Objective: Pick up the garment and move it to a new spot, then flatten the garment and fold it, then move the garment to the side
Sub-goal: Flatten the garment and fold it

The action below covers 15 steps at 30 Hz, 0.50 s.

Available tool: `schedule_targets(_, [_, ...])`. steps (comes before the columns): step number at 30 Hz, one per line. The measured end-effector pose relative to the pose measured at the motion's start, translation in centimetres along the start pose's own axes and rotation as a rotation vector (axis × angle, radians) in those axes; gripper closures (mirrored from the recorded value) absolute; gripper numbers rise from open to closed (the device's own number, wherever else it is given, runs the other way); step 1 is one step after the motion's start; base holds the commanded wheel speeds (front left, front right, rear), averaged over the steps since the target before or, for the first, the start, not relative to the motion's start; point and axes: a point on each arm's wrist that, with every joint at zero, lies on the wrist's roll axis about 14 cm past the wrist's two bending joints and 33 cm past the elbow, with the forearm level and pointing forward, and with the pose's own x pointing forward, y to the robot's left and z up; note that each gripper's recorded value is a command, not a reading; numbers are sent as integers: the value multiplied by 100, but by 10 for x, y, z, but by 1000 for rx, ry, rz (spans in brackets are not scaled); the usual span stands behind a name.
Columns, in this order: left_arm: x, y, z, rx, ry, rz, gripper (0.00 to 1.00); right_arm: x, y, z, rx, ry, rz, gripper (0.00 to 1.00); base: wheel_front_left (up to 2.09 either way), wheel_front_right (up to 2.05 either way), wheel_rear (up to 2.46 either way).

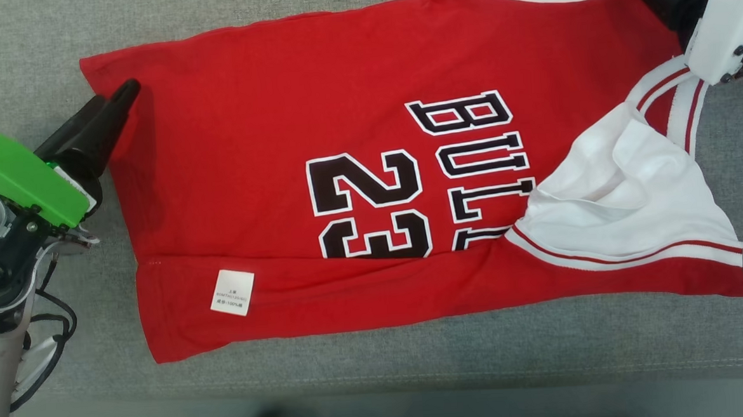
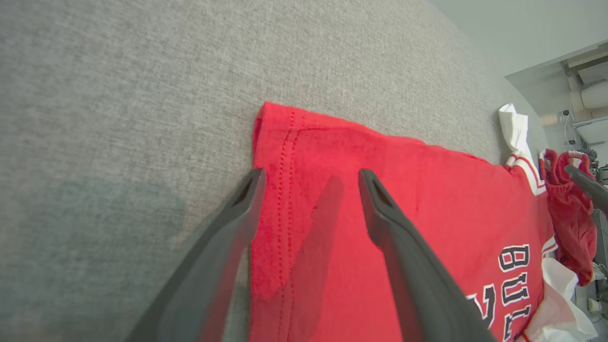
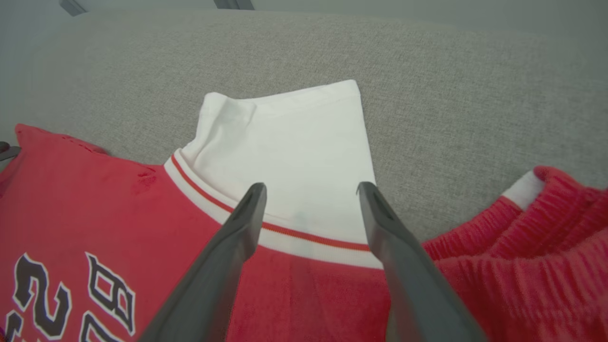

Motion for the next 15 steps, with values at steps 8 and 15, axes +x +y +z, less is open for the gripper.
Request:
schedule_targets(8, [14, 2, 6, 35, 19, -2, 0, 18, -14, 6, -31, 27, -31, 0, 0, 0, 0])
schedule_targets(15, [23, 11, 13, 63, 29, 25, 0, 27, -11, 17, -51, 32, -21, 0, 0, 0, 0])
